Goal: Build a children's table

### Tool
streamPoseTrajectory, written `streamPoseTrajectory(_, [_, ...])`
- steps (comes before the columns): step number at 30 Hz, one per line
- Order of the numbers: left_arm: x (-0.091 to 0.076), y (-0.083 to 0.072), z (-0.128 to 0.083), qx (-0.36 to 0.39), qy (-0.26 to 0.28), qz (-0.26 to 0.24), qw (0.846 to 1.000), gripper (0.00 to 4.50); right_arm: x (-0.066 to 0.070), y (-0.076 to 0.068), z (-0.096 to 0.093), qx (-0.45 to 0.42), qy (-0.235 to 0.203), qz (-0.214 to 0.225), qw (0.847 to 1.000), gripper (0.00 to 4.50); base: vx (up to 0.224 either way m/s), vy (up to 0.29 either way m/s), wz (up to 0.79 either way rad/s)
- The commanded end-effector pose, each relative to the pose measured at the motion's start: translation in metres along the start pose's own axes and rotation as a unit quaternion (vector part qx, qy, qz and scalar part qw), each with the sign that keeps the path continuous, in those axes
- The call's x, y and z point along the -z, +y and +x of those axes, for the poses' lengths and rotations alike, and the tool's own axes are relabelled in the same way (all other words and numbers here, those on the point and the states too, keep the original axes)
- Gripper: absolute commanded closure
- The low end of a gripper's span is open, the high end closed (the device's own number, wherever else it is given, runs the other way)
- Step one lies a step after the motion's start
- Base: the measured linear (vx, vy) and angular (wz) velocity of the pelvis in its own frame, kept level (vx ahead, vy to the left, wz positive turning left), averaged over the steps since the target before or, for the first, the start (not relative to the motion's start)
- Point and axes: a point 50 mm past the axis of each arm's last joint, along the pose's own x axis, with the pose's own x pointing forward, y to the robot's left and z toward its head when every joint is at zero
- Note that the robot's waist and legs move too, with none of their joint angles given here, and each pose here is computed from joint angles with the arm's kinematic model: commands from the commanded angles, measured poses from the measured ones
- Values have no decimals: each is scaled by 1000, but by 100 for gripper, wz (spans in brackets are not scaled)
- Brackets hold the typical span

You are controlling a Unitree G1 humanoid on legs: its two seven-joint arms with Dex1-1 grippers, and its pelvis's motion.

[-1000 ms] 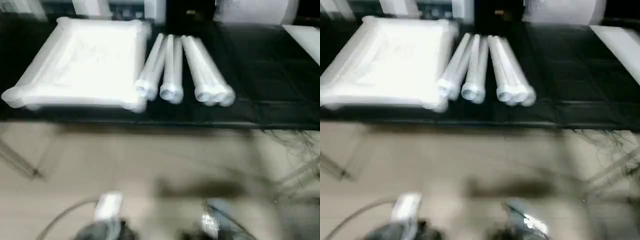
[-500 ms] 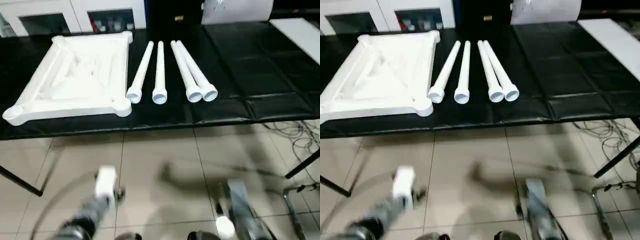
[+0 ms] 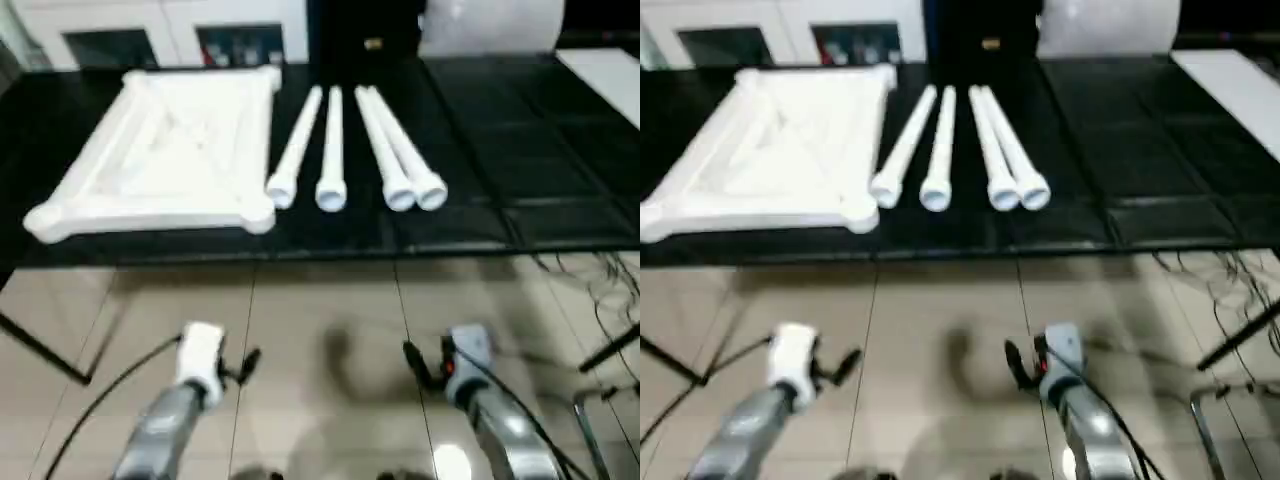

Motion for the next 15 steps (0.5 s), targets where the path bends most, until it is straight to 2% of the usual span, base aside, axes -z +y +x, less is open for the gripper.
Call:
streamPoseTrajectory(1, [-29,3,-4,2,-48,30,998,2,-26,2,-3,-15,-38,11,999,0,0,0,0])
streamPoseTrajectory(2, [-45,3,-8,1,-79,39,996,2,-39,5,-8,-26,-61,21,998,0,0,0,0])
streamPoseTrajectory(5, [-88,-6,-29,15,-147,48,988,2,-72,16,-27,-46,-114,16,992,0,0,0,0])
streamPoseTrajectory(8, [-103,-9,-37,17,-161,62,985,2,-85,21,-35,-43,-126,4,991,0,0,0,0])
streamPoseTrajectory(10, [-119,-7,-39,-15,-182,58,982,2,-94,20,-35,-11,-129,-3,992,0,0,0,0])
streamPoseTrajectory(14, [-139,-5,-35,-51,-199,40,978,2,-113,19,-30,27,-144,25,989,0,0,0,0])
streamPoseTrajectory(15, [-139,-8,-32,-43,-196,10,980,2,-117,21,-25,30,-146,29,988,0,0,0,0])
